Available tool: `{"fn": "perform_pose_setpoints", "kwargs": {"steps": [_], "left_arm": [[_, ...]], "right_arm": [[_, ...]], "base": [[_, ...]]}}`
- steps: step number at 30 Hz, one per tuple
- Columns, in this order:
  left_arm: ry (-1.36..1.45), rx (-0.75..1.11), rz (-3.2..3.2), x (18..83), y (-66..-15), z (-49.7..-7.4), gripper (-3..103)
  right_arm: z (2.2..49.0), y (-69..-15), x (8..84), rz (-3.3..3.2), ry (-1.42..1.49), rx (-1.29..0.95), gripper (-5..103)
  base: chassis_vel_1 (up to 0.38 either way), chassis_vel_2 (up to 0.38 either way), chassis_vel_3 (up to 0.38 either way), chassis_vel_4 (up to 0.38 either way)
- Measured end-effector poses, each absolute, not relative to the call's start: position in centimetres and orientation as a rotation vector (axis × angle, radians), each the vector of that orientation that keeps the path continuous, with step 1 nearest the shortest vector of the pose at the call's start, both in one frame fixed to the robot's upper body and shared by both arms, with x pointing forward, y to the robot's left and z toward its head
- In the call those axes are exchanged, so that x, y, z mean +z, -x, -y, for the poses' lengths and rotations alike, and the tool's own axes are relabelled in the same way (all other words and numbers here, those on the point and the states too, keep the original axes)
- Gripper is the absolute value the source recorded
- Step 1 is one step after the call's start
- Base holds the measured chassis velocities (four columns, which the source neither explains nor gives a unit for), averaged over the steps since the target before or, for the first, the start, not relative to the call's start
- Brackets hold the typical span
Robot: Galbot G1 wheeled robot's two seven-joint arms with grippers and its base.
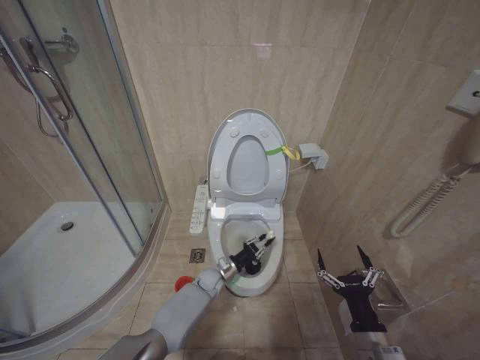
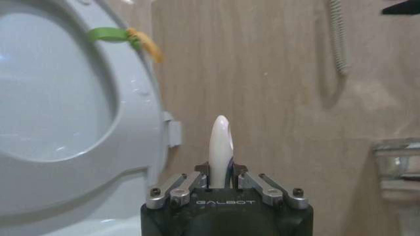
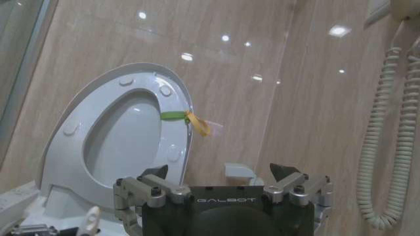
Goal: Open the toilet lid, clean the toilet bowl with a toilet brush, close the toilet lid, and flush.
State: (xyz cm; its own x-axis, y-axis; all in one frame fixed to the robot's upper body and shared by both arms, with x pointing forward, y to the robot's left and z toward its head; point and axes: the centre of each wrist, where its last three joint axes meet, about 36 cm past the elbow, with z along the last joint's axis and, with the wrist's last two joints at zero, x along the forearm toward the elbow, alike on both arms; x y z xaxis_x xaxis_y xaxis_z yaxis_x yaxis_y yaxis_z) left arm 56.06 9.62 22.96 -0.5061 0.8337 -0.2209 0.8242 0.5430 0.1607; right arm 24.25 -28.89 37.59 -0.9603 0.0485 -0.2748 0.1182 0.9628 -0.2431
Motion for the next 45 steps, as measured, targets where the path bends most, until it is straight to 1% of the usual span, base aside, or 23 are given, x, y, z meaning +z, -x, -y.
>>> {"fn": "perform_pose_setpoints", "kwargs": {"steps": [1, 3, 7, 10, 12, 15, 16, 20, 24, 29, 33, 34, 38, 41, 45], "left_arm": [[-1.383, 0.05, -2.511, 23.0, -56.1, -9.6, 21], [-1.351, 0.073, -2.533, 23.1, -57.0, -11.2, 21], [-1.324, 0.118, -2.538, 23.5, -57.6, -12.7, 21], [-1.312, 0.132, -2.513, 24.4, -57.5, -12.7, 21], [-1.311, 0.115, -2.492, 25.2, -57.0, -12.0, 21], [-1.34, 0.057, -2.449, 26.6, -55.1, -9.5, 21], [-1.34, 0.057, -2.449, 26.6, -55.1, -9.5, 21], [-1.408, 0.027, -2.42, 26.5, -53.1, -6.9, 21], [-1.422, 0.036, -2.453, 25.1, -52.9, -6.7, 21], [-1.398, 0.044, -2.524, 23.2, -53.5, -7.8, 21], [-1.33, 0.067, -2.593, 22.4, -55.4, -10.7, 21], [-1.33, 0.067, -2.593, 22.4, -55.4, -10.7, 21], [-1.278, 0.103, -2.621, 22.5, -56.7, -13.3, 21], [-1.266, 0.107, -2.607, 23.1, -56.8, -13.9, 21], [-1.269, 0.098, -2.565, 24.3, -56.5, -13.3, 21]], "right_arm": [[28.9, -24.3, 37.6, -2.845, -0.123, -0.376, 100], [28.9, -24.3, 37.6, -2.845, -0.123, -0.376, 100], [28.9, -24.3, 37.6, -2.845, -0.123, -0.376, 100], [28.9, -24.3, 37.6, -2.845, -0.123, -0.376, 100], [28.9, -24.3, 37.6, -2.845, -0.123, -0.376, 100], [28.9, -24.3, 37.6, -2.845, -0.123, -0.376, 100], [28.9, -24.3, 37.6, -2.845, -0.123, -0.376, 100], [28.9, -24.3, 37.6, -2.845, -0.123, -0.376, 100], [28.9, -24.3, 37.6, -2.845, -0.123, -0.376, 100], [28.9, -24.3, 37.6, -2.845, -0.123, -0.376, 100], [28.9, -24.3, 37.6, -2.845, -0.123, -0.376, 100], [28.9, -24.3, 37.6, -2.845, -0.123, -0.376, 100], [28.9, -24.3, 37.6, -2.845, -0.123, -0.376, 100], [28.9, -24.3, 37.6, -2.845, -0.123, -0.376, 100], [28.9, -24.3, 37.6, -2.845, -0.123, -0.376, 100]], "base": [[0.0, 0.0, 0.0, 0.0], [0.0, 0.0, 0.0, 0.0], [0.0, 0.0, 0.0, 0.0], [0.0, 0.0, 0.0, 0.0], [0.0, 0.0, 0.0, 0.0], [0.0, 0.0, 0.0, 0.0], [0.0, 0.0, 0.0, 0.0], [0.0, 0.0, 0.0, 0.0], [0.0, 0.0, 0.0, 0.0], [0.0, 0.0, 0.0, 0.0], [0.0, 0.0, 0.0, 0.0], [0.0, 0.0, 0.0, 0.0], [0.0, 0.0, 0.0, 0.0], [0.0, 0.0, 0.0, 0.0], [0.0, 0.0, 0.0, 0.0]]}}
